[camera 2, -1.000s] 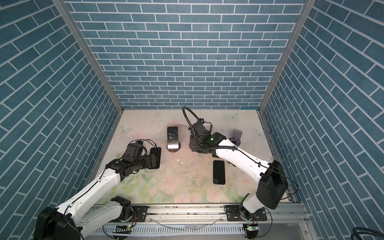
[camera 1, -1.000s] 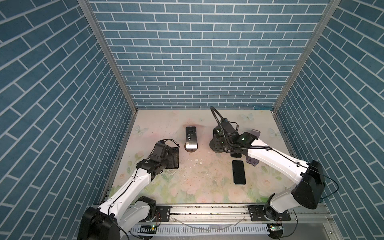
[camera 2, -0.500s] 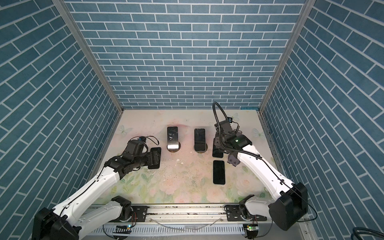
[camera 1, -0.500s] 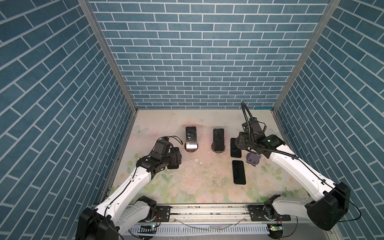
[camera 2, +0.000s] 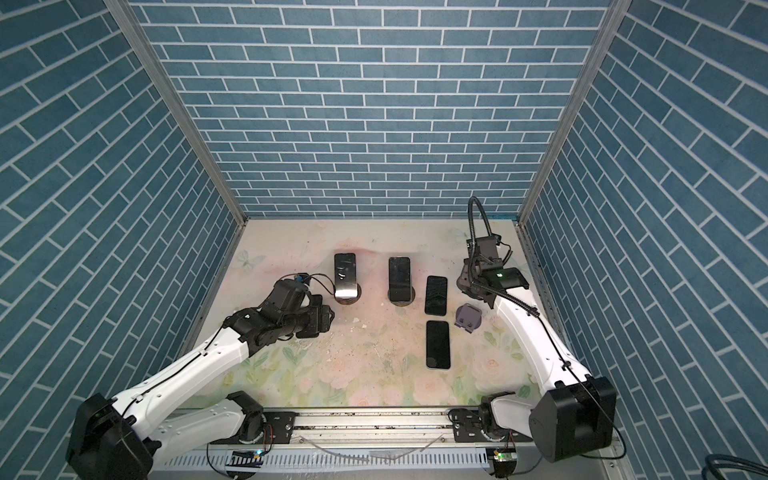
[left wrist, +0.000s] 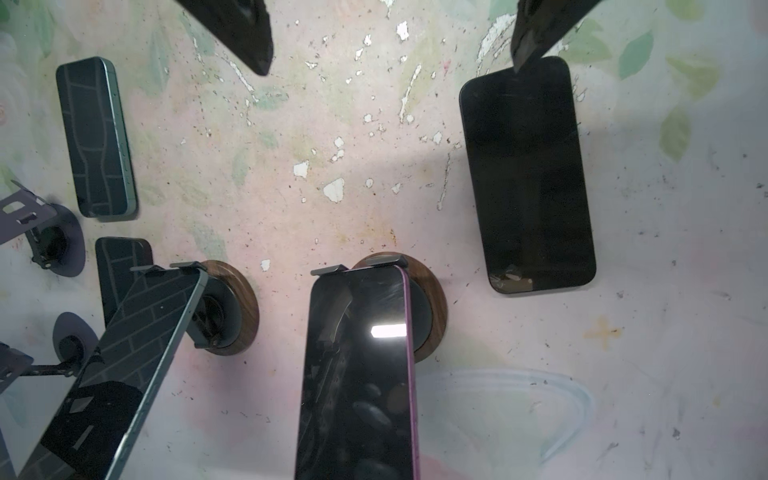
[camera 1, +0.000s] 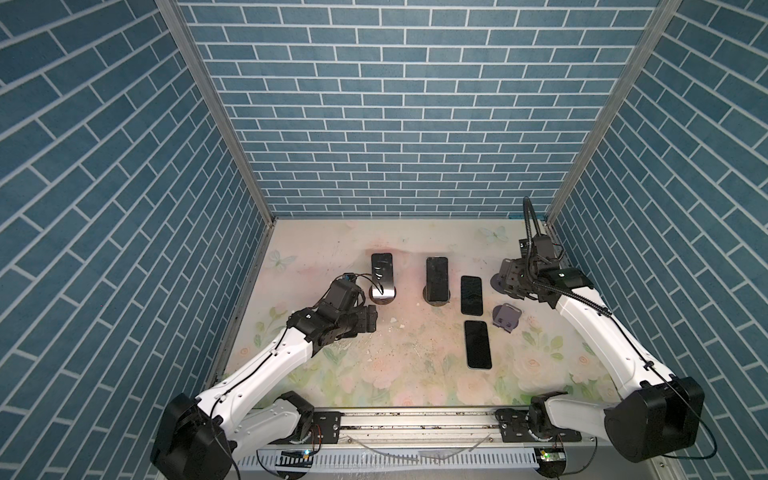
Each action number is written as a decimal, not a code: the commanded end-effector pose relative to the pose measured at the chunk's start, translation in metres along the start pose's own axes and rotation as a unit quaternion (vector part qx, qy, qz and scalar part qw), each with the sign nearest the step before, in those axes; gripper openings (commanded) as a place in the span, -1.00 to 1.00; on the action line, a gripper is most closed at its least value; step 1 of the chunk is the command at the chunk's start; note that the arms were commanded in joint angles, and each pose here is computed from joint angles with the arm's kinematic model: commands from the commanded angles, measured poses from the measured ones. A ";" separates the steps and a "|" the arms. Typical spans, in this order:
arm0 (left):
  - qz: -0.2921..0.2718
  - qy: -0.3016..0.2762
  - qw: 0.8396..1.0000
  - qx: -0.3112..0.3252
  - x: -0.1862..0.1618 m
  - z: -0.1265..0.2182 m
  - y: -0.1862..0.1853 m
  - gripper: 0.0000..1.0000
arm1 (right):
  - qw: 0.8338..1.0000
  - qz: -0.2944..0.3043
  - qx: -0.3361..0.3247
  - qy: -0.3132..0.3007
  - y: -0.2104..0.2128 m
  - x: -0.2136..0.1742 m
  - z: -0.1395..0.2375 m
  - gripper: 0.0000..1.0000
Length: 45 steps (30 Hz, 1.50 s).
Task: Remove the phone from the phone stand
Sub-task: 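Lower the grey stand at the far corner and open the right gripper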
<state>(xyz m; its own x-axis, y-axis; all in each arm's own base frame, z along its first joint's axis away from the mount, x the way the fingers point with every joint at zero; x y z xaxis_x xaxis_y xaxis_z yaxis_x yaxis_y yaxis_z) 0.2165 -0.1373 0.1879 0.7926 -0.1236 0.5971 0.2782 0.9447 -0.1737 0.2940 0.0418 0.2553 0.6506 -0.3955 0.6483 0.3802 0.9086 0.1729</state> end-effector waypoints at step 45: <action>-0.025 -0.016 0.998 0.059 0.016 -0.007 -0.013 0.86 | 0.985 -0.110 -0.080 0.109 -0.093 -0.035 -0.110 0.61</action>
<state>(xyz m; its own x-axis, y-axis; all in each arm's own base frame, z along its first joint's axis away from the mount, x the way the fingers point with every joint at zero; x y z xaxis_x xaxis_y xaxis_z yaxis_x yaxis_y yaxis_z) 0.2303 -0.1562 0.1871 0.7727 -0.1656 0.6128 0.2597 0.9633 -0.0672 0.3158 -0.0443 0.1348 0.6488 -0.6156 0.4474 0.6117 0.7716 0.1746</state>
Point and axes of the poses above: each gripper's point midway between its finger pads, its own z axis back along the fingers, its own y axis along the line the jaws close on, x = y × z, the point moved 7 cm from there along z, back along the fingers, and after that the axes turned 8 degrees about -z, right-handed, at the moved point
